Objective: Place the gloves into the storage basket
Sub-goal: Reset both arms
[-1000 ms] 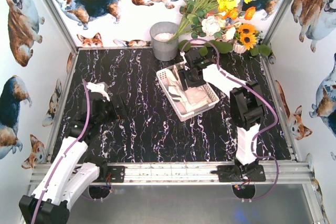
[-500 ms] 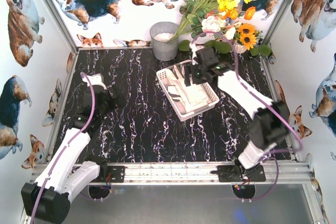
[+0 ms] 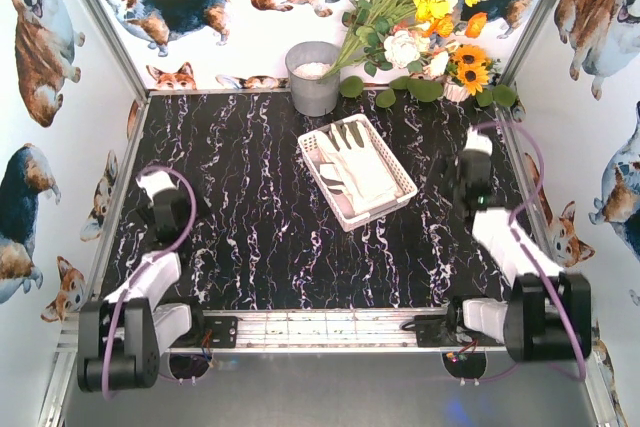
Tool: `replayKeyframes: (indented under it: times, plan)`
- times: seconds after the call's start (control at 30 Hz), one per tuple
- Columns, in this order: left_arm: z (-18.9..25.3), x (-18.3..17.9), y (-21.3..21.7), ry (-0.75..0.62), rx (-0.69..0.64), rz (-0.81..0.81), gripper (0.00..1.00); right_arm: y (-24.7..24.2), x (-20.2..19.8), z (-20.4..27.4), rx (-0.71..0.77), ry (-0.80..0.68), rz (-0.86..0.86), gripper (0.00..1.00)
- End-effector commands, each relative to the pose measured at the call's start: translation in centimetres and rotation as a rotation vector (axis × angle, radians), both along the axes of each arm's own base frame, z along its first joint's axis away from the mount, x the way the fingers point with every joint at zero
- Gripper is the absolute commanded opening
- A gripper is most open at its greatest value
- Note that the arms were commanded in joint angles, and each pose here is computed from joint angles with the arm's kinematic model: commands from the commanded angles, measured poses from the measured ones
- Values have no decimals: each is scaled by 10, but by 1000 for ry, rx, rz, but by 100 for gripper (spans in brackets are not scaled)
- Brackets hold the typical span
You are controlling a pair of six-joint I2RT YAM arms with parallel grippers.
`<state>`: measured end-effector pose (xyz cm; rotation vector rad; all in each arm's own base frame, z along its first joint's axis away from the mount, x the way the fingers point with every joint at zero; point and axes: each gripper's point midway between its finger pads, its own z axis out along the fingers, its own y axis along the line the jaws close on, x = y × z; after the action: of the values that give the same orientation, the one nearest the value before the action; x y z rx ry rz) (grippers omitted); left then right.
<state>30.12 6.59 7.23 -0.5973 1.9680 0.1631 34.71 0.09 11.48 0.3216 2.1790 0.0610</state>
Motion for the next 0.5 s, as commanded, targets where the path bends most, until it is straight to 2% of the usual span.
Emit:
replayKeyframes:
  times: [0.0, 0.1, 0.23, 0.37, 0.47]
  plan:
    - [29, 23, 8, -254, 125, -27, 100, -18, 17, 41, -100, -326, -70, 81]
    - [34, 32, -7, -308, 167, -128, 100, -20, 15, 19, -153, -352, -47, 82]
    - [49, 45, -26, -373, 346, -211, 100, -22, 23, -6, -234, -364, 1, 83]
    - [24, 69, -49, -322, 379, -334, 100, -9, 39, -28, -234, -362, 88, 83]
    - [19, 78, -45, -272, 365, -308, 100, -1, 30, -40, -228, -333, 148, 84]
